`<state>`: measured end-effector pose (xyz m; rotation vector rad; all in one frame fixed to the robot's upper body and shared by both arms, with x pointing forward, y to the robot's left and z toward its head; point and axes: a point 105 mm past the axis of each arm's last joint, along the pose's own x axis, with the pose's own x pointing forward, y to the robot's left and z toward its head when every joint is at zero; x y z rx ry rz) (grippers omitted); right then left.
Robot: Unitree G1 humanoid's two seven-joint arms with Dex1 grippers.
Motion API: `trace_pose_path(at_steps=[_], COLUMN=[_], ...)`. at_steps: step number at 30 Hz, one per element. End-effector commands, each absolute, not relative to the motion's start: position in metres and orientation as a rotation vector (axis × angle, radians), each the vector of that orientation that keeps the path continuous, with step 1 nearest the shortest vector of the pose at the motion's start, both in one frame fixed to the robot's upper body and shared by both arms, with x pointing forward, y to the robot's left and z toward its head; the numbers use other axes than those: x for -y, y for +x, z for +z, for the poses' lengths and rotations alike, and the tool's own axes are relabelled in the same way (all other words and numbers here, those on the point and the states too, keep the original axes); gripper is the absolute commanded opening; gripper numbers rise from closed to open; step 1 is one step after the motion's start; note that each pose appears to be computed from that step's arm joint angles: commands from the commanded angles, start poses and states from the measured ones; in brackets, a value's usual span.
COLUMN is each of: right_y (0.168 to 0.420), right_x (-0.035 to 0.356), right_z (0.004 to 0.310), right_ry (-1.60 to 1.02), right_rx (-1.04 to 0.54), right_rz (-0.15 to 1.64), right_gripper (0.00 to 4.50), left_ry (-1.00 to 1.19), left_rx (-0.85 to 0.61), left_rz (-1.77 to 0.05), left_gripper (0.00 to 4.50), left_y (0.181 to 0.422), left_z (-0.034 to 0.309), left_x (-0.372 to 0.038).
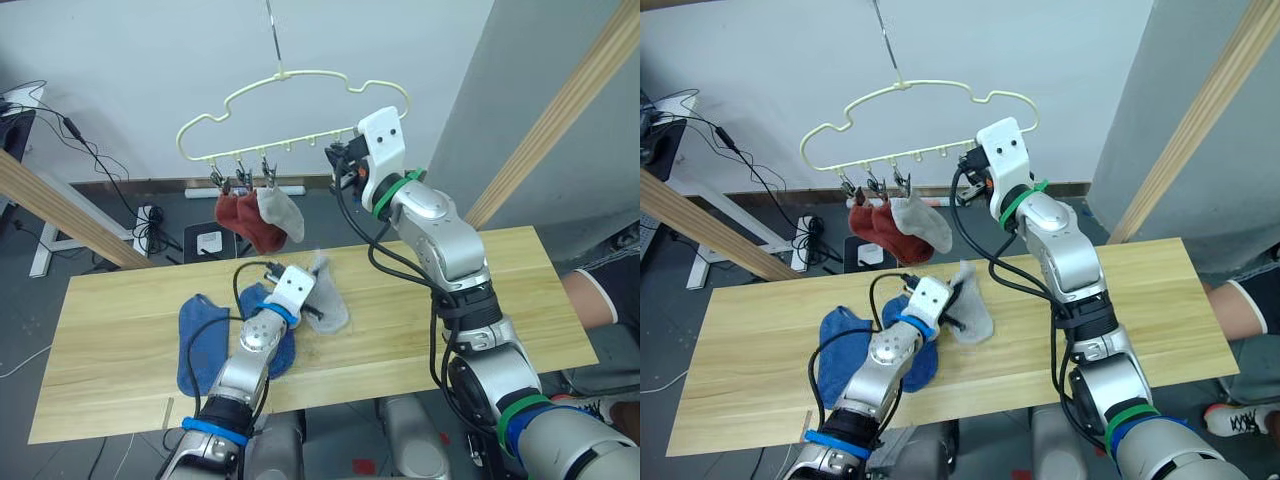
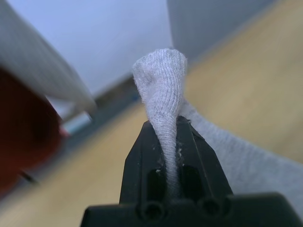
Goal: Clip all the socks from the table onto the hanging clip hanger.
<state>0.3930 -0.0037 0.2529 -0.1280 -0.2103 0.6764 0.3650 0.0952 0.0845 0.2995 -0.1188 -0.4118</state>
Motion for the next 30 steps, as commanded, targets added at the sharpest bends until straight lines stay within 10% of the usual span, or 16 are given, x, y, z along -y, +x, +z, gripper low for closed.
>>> trace_pose_path(at_steps=[1,30], right_y=[0.382,0.374], right_x=[-0.002,-0.009], right_z=[0.273,0.262], right_ry=[-0.116,-0.118], right_rx=[0.283,0.237], right_rz=[0.704,0.754], right_gripper=[0.00,0.00], left_ry=[0.323,0.235], left_rx=[0.285,0.439], left_rz=[-0.396,-0.413], left_gripper=[0.01,0.01], left_y=[0.368,0.368], left_z=[0.122,0.166], left_x=[-0.084,-0.063])
